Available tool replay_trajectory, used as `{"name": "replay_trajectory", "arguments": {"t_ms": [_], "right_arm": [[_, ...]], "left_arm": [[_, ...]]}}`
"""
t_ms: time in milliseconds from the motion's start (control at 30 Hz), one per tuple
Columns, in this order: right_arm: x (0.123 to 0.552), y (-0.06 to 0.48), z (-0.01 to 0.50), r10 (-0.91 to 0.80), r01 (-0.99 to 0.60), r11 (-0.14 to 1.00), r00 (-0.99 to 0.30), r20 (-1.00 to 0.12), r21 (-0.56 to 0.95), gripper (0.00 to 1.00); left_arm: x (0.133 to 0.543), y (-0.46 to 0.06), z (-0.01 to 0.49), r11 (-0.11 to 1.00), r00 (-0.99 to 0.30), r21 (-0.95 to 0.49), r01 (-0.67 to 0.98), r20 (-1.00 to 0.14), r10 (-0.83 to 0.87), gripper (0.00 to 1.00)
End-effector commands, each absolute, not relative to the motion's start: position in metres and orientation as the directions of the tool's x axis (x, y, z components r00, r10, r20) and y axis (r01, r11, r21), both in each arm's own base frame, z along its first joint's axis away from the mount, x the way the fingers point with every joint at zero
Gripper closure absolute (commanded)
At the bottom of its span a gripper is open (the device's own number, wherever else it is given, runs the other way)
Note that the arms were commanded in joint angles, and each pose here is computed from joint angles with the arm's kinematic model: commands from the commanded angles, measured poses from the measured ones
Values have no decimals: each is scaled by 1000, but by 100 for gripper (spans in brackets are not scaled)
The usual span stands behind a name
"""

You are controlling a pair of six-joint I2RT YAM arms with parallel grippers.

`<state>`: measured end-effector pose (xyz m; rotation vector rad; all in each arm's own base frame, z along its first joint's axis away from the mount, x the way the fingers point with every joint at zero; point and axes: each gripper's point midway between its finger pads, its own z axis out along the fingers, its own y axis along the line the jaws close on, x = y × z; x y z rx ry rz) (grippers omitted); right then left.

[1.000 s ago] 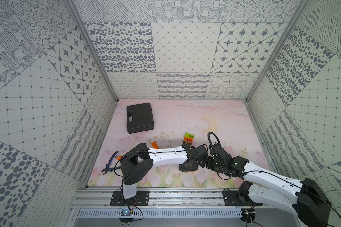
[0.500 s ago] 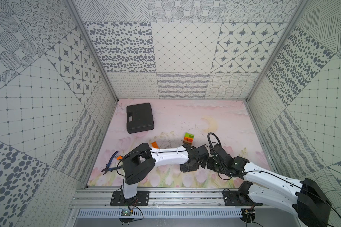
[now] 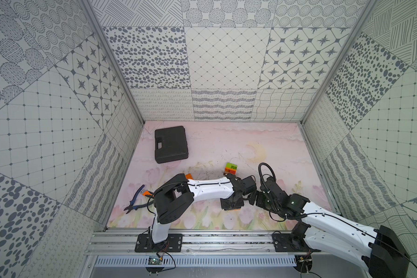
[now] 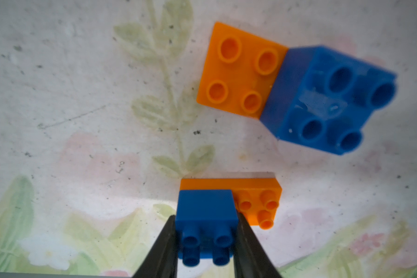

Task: Assemble the number 5 with lego
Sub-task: Assemble the lego brick with the lego brick.

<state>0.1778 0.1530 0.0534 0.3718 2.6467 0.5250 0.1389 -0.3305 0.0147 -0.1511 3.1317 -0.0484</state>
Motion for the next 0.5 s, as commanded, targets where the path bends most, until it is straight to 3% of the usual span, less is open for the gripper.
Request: {"name": "replay_trajectory", "arguments": {"t_ms": [0, 200, 467], "right_arm": [[180, 147, 53, 363, 203, 887, -861, -357, 414, 1], [182, 152, 55, 360, 198, 885, -865, -350, 422, 1], [186, 155, 64, 356, 185, 884, -861, -363, 428, 1]], "left_arm": [[112, -276, -51, 974, -985, 191, -119, 104, -141, 92], [120, -283, -42, 984, -991, 147, -103, 66, -113, 87], [159, -280, 20, 991, -989, 115, -72, -138, -56, 84]]}}
